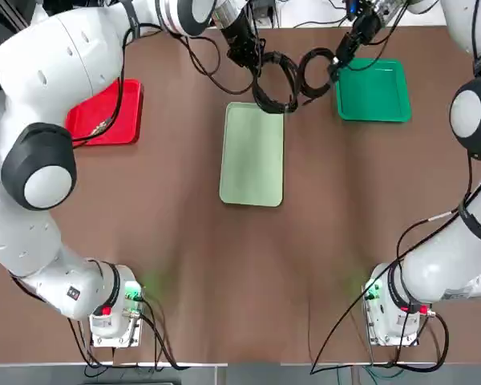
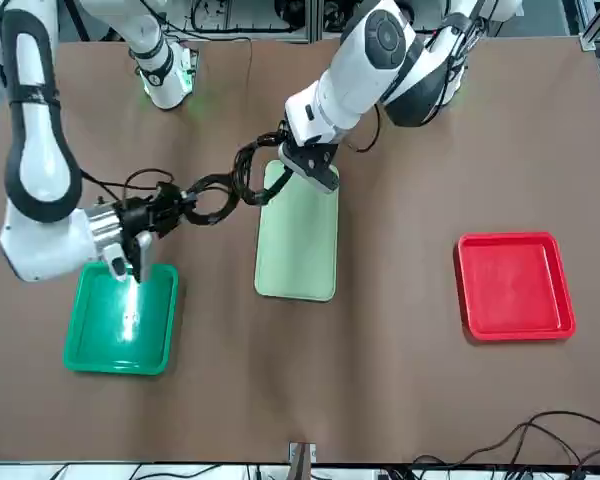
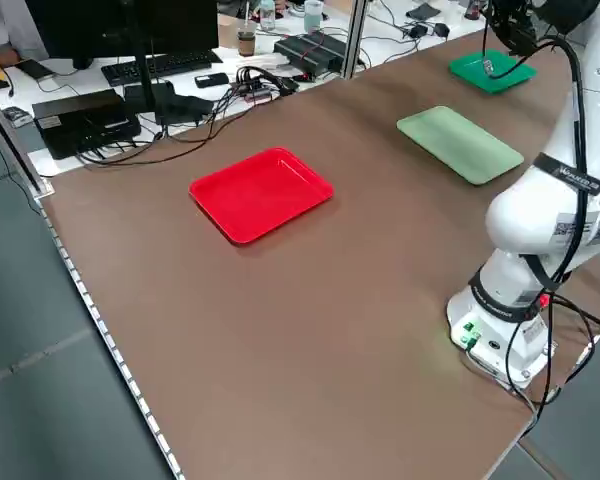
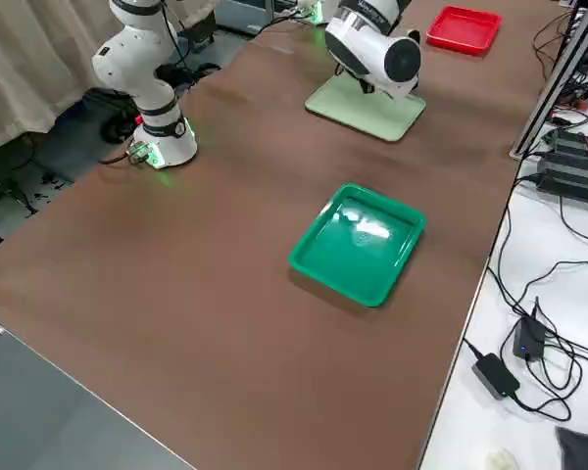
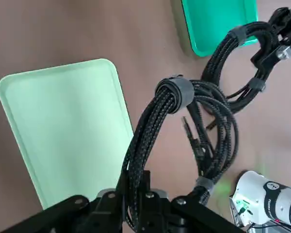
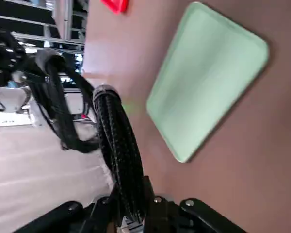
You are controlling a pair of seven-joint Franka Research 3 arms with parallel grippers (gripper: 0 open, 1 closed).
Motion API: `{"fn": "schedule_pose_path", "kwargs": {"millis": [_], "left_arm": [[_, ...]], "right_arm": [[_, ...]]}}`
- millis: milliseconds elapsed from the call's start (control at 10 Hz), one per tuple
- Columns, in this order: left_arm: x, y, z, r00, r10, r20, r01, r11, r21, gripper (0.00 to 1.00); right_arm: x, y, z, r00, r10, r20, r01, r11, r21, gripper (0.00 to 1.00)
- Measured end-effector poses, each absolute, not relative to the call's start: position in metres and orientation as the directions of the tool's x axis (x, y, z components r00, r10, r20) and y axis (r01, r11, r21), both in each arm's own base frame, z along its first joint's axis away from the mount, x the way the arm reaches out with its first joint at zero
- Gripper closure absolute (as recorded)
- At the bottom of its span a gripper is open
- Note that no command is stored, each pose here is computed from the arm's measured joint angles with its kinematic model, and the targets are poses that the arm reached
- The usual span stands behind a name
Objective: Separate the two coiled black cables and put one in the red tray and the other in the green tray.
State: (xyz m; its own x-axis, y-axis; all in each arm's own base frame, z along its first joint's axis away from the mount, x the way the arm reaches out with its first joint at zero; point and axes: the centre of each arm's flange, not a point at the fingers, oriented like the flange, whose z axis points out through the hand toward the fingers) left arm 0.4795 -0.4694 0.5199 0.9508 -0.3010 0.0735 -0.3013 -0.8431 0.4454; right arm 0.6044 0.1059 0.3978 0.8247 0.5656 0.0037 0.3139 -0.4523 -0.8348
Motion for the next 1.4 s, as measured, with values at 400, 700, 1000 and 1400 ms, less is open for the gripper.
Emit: {"fn": "schedule_pose_path", "kwargs": {"millis": [400,700,1000,1400], "left_arm": [[0.506,-0.407,0.513,0.940,-0.342,-0.005,-0.321,-0.888,0.329,0.88],[0.553,-0.306,0.496,0.957,-0.289,-0.005,-0.281,-0.937,0.209,0.88],[0.594,-0.173,0.472,0.988,-0.152,0.017,-0.153,-0.980,0.124,0.88],[0.607,-0.004,0.444,0.995,0.040,0.089,0.033,-0.996,0.080,0.88]], "right_arm": [[0.637,-0.005,0.365,0.861,0.501,-0.089,0.325,-0.677,-0.660,0.83],[0.674,-0.077,0.317,0.908,0.411,-0.085,0.286,-0.755,-0.590,0.83],[0.693,-0.097,0.289,0.928,0.369,-0.054,0.295,-0.814,-0.500,0.83],[0.700,-0.114,0.261,0.945,0.326,-0.040,0.273,-0.848,-0.455,0.83]]}}
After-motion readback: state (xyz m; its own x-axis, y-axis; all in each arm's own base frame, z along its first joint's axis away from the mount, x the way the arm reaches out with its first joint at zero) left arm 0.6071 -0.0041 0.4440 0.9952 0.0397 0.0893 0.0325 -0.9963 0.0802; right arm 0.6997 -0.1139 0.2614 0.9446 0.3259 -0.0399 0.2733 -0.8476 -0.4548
